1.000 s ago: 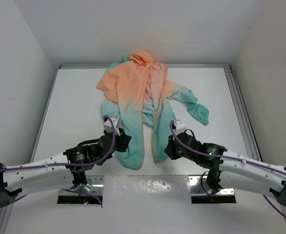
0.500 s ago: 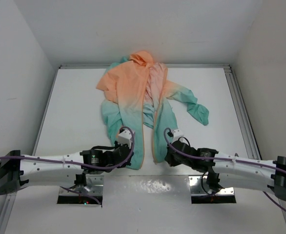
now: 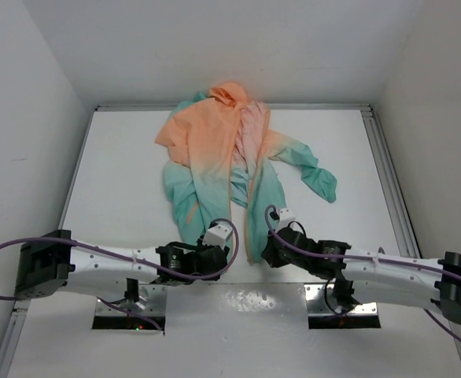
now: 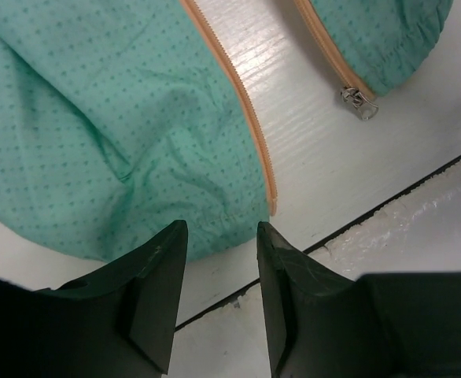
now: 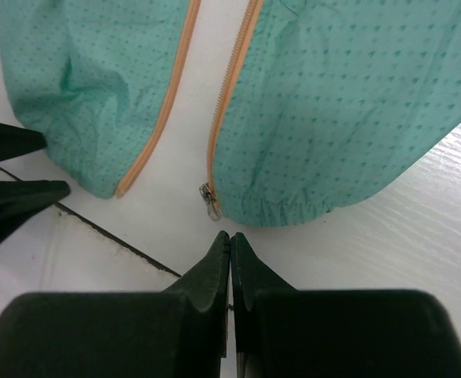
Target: Zip up the jacket
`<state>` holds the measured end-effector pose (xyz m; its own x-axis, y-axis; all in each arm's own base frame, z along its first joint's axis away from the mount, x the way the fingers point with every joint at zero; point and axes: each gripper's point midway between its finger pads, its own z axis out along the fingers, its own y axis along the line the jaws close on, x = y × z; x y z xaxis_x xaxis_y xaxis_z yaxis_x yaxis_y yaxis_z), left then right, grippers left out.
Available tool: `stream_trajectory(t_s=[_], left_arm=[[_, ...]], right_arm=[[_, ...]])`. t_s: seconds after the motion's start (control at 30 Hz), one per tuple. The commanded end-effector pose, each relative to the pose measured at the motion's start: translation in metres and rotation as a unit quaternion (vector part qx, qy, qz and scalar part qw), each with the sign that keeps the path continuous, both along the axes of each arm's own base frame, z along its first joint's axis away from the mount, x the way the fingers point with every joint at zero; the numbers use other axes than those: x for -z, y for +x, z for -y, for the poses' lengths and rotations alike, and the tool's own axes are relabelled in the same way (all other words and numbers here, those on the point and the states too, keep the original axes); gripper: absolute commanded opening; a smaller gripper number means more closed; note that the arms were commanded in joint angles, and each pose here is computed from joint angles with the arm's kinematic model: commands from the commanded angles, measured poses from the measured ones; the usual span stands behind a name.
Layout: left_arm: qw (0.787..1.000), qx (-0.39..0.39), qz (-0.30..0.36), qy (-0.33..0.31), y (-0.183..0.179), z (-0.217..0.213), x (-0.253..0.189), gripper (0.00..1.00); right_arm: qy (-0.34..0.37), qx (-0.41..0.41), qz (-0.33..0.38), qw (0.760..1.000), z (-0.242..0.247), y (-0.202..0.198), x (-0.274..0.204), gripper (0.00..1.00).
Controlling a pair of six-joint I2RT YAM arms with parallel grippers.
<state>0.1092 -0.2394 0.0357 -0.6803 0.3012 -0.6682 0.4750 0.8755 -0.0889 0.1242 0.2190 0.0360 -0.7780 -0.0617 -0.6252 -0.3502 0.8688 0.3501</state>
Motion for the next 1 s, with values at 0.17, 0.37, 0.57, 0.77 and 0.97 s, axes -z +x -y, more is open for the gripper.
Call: stream_trajectory(t_s=[0.17, 0.37, 0.57, 0.77, 0.97], left_arm=[[0.999, 0.036, 0.002, -0.008, -0.004, 0.019, 0.009, 0.41], [0.999, 0.043, -0.007, 0.002, -0.006, 0.023, 0.019, 0.43], [0.999, 0.037, -0.002, 0.004, -0.003, 0.024, 0.021, 0.42], [0.999, 0.034, 0.013, -0.004, 0.002, 0.027, 0.014, 0.34], [0.999, 0.027, 0.015, 0.01, 0.004, 0.024, 0.024, 0.35]], right_arm=[[0.032, 0.011, 0.016, 0.999, -0.003, 0.003, -0.01, 0.0], [0.037, 0.009, 0.013, 0.999, -0.003, 0.001, -0.01, 0.0], [0.042, 0.007, 0.009, 0.999, -0.004, -0.001, -0.007, 0.0], [0.04, 0.008, 0.005, 0.999, -0.002, -0.002, -0.003, 0.0], [0.042, 0.007, 0.007, 0.999, -0.003, -0.002, -0.005, 0.0]])
